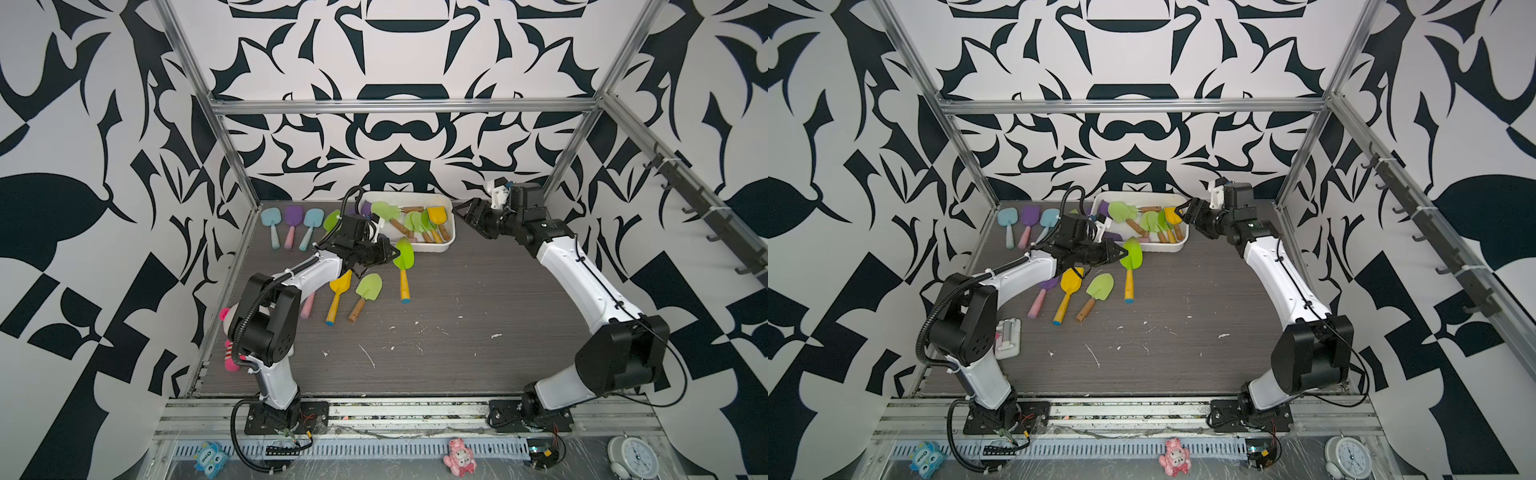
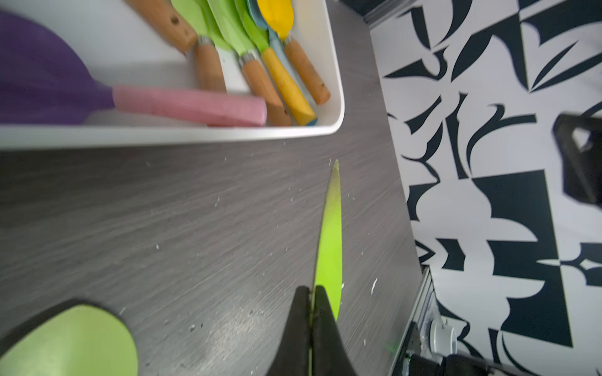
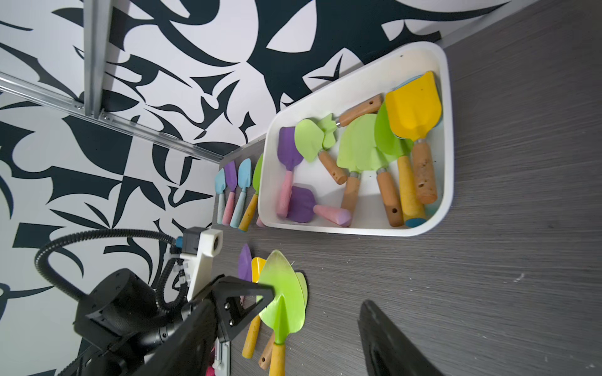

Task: Take the shovel out of the storage box
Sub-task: Place the shovel at the center of the board.

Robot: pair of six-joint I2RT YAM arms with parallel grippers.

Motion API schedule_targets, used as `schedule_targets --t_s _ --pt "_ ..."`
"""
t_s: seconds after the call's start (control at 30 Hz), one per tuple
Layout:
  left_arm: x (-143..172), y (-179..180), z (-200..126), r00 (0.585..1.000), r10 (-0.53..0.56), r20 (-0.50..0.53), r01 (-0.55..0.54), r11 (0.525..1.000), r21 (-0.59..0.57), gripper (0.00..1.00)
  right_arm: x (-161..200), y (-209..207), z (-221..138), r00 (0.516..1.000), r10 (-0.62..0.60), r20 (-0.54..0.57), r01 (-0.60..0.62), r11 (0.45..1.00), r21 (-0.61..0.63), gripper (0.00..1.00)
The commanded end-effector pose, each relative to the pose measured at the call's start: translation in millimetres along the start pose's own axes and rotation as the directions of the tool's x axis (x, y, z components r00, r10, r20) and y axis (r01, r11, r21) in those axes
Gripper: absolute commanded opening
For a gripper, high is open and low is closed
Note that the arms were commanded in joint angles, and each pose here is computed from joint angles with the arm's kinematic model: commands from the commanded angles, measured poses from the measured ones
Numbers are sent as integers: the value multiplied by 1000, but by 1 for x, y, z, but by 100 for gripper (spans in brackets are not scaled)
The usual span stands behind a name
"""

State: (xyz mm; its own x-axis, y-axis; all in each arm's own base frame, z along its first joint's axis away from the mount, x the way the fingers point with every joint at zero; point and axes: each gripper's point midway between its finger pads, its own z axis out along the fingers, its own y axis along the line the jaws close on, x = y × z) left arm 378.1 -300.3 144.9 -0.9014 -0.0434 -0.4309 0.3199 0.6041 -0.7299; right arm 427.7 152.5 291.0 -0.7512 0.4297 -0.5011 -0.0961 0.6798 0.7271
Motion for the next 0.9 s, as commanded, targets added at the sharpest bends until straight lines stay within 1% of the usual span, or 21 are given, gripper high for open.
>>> schedule_targets --t_s 0.0,0.17,0.47,0.67,0.87 --pt "35 9 -1 995 46 -91 -48 999 -21 0 0 13 -13 999 -52 6 53 998 -31 73" --pt "54 19 14 986 69 -153 -77 996 -45 0 3 12 -8 999 -39 -13 38 998 -42 73" --pt "77 57 30 965 77 -252 -114 984 -137 0 6 10 -8 999 -31 -22 30 999 -39 73" --pt "80 75 36 963 63 -263 -108 981 -160 0 8 9 -9 999 -25 -23 24 999 -34 72" --pt "77 93 32 966 40 -255 -91 978 -189 0 8 8 -9 999 -25 -23 24 999 -34 72"
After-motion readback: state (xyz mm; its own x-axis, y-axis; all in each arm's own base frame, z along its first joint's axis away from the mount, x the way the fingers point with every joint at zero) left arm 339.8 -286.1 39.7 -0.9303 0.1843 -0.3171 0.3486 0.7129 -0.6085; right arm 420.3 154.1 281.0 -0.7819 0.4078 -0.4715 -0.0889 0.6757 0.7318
